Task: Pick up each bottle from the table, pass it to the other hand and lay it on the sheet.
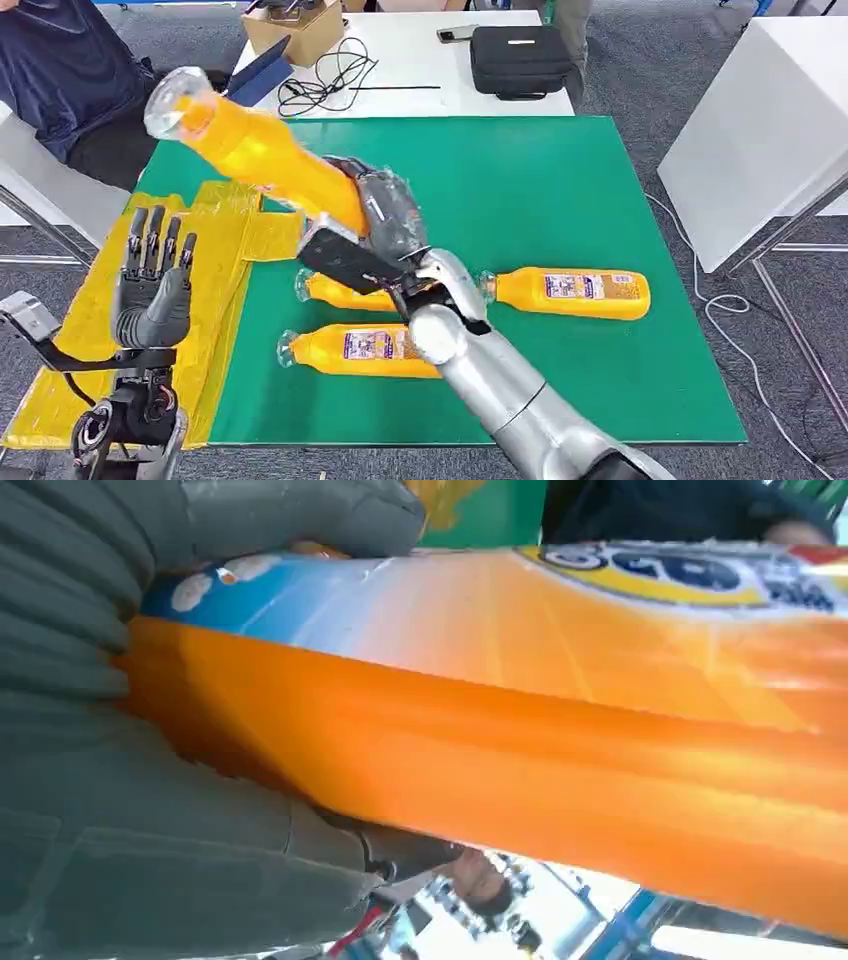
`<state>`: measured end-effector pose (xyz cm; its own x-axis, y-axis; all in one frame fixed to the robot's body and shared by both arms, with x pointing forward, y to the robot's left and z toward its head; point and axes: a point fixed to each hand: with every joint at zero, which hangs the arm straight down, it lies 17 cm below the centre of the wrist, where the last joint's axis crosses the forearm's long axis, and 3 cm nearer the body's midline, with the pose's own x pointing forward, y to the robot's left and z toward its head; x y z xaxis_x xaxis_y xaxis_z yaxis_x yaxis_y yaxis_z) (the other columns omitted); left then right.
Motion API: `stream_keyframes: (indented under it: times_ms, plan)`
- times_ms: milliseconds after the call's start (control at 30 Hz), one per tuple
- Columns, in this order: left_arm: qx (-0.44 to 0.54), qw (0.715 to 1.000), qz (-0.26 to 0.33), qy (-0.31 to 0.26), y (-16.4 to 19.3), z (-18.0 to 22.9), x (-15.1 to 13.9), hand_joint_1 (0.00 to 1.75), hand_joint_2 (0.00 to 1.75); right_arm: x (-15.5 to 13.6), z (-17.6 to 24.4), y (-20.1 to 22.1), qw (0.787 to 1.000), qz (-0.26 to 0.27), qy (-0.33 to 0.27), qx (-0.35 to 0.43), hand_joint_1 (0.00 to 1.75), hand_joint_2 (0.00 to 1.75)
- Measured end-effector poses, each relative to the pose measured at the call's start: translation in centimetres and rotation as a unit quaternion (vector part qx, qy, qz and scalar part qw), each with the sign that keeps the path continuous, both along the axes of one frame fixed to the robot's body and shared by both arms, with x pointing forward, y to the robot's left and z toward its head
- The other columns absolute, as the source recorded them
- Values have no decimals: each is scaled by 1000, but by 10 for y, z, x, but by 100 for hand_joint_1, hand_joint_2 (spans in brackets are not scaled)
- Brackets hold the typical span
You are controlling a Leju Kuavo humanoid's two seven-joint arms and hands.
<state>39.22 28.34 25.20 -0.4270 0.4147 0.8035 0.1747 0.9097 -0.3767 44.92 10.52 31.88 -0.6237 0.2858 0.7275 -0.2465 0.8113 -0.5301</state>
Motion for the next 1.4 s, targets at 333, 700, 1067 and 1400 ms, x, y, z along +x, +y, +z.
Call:
stream_keyframes:
  times_ms: [333, 700, 1067, 1400]
  plan:
    - [-19, 999, -34, 10, -38, 12, 0, 0, 175, -36, -17, 42, 1000, 13, 12, -4, 168, 175]
    - [-34, 999, 33, -12, -21, 32, -43, 0, 175, -94, -61, 89, 992, 98, 42, -66, 171, 175]
    - [-34, 996, 81, -10, -7, 33, -77, 0, 175, -124, -82, 111, 980, 145, 62, -120, 171, 175]
    - [-38, 996, 82, -13, -13, 38, -83, 0, 175, -130, -88, 114, 978, 150, 66, -129, 171, 175]
